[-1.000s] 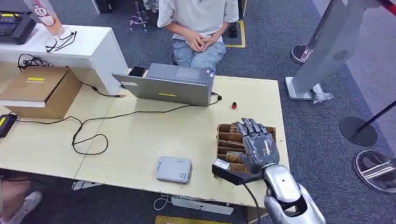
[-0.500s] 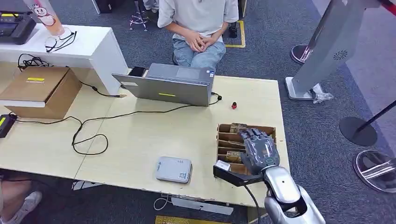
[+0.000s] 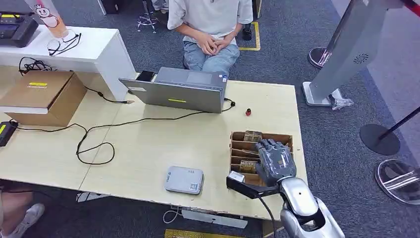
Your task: Pass the card to the sensor for recognition and then transmit it.
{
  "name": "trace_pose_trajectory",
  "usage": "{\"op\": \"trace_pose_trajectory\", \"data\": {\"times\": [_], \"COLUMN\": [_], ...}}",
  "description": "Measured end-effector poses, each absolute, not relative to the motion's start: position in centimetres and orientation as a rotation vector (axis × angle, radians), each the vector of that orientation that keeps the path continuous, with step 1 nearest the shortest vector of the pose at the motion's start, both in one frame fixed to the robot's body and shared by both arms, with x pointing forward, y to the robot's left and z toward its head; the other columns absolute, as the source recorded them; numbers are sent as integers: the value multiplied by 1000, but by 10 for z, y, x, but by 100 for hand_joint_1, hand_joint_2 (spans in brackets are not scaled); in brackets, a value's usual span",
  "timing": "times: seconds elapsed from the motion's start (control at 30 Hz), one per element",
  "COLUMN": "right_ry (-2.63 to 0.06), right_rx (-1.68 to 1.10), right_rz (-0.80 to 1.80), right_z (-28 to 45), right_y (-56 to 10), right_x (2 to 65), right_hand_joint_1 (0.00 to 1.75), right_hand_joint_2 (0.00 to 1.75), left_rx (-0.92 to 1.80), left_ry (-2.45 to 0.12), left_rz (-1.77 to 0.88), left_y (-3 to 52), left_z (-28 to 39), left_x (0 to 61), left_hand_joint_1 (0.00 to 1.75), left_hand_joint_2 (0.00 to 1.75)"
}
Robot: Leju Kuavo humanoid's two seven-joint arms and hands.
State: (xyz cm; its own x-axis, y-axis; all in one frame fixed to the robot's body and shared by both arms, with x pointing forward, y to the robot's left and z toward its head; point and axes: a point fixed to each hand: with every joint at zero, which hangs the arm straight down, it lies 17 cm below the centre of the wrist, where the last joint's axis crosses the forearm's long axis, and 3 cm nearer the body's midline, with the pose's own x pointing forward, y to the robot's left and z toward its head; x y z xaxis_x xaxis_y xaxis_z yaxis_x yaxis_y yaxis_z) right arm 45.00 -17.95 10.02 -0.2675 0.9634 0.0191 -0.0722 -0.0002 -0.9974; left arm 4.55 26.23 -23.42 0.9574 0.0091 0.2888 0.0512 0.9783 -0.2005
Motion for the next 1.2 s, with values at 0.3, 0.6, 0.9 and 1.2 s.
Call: {"op": "trace_pose_trajectory", "data": {"times": [0.3, 0.6, 0.9, 1.2], "right_ry": [-1363, -1384, -1399, -1405], "right_rx": [-1000, -1009, -1010, -994], "right_rz": [1421, 1412, 1410, 1429], "right_z": [101, 108, 112, 107], "right_y": [-179, -177, -176, -169], "right_x": [450, 451, 450, 445], "right_hand_joint_1": [77, 70, 77, 75], "right_hand_joint_2": [175, 175, 175, 175], "left_rx": [-211, -212, -214, -213], "left_ry": [-294, -294, -294, -297], "left_rz": [-21, -21, -21, -21], "left_y": [262, 261, 261, 262], "left_z": [-234, -234, -234, -234], "left_x": [46, 46, 46, 46], "left_hand_joint_1": [0, 0, 0, 0], "left_hand_joint_2": [0, 0, 0, 0]}}
